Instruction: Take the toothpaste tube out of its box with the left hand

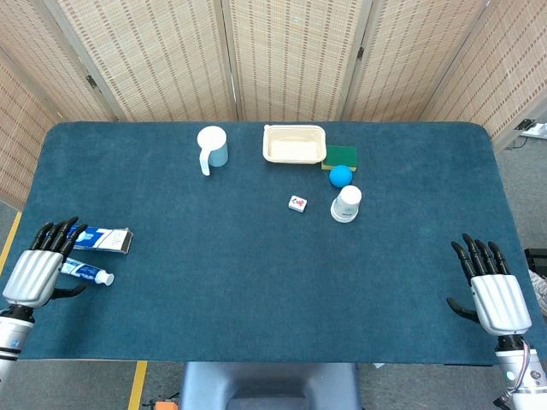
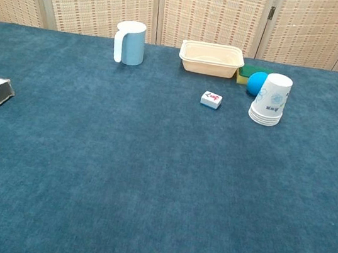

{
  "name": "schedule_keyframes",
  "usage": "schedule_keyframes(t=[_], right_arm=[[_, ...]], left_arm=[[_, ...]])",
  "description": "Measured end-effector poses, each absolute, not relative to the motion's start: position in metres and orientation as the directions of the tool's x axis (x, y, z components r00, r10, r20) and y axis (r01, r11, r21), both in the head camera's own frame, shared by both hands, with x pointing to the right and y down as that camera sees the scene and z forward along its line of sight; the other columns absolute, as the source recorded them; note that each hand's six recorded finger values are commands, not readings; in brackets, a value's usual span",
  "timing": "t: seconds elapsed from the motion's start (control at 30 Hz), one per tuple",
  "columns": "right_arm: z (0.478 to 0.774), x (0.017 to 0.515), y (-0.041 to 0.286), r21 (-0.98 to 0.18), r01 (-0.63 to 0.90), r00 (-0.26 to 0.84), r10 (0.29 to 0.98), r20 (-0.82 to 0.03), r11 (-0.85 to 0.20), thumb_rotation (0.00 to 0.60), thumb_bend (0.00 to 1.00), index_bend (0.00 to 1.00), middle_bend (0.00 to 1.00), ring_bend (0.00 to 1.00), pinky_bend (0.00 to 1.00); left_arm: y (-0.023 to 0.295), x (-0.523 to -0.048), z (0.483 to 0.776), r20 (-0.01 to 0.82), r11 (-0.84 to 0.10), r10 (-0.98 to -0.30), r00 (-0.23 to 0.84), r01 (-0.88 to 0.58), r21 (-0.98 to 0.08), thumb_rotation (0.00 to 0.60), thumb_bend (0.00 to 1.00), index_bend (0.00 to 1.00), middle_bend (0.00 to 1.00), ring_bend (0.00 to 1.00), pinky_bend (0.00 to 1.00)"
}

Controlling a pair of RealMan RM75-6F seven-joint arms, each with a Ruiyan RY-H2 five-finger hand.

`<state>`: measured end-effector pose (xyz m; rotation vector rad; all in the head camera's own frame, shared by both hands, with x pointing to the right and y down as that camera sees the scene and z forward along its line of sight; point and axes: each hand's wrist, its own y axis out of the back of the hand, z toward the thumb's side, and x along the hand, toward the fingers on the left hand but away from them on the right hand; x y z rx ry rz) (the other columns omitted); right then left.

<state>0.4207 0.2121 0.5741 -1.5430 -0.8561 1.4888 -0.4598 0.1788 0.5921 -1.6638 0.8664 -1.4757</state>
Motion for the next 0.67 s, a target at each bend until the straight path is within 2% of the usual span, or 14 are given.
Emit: schedule_keyframes(t=[0.23,0.33,0.43,0.67], right_arm=[[0.577,0.425,0.210,-0.889,-0.067,0.041,0.889,-0.457,-0.454,0.600,0.22,0.00,0.00,0.00,0.00],[0.577,0.425,0.209,-0.891,-0.067,0.036,0.891,-0.452,-0.450,0.600,0.22,0.00,0.00,0.00,0.00],[0.576,0.424,0.210,-0.892,-0.066,0.038,0.893,-0.449,-0.446,0.600,0.22,0.00,0.00,0.00,0.00],[0.579,0.421,0.212,-0.884,-0.071,0.054,0.883,-0.466,-0.462,0.600,0.22,0.00,0.00,0.00,0.00]], left_arm=[[0.202,-0.499,0.594,0.440,-0.438,-0.898,0.005,-0.105,-0.893,0.600,0.13,0.00,0.00,0.00,0.00],[0.210,-0.517,0.592,0.418,-0.412,-0.907,-0.053,-0.097,-0.906,0.600,0.13,0.00,0.00,0.00,0.00],[0.210,-0.518,0.586,0.385,-0.378,-0.921,-0.060,-0.106,-0.920,0.600,0.13,0.00,0.00,0.00,0.00],[0.214,-0.508,0.583,0.367,-0.362,-0.930,-0.032,-0.096,-0.927,0.600,0.13,0.00,0.00,0.00,0.00]])
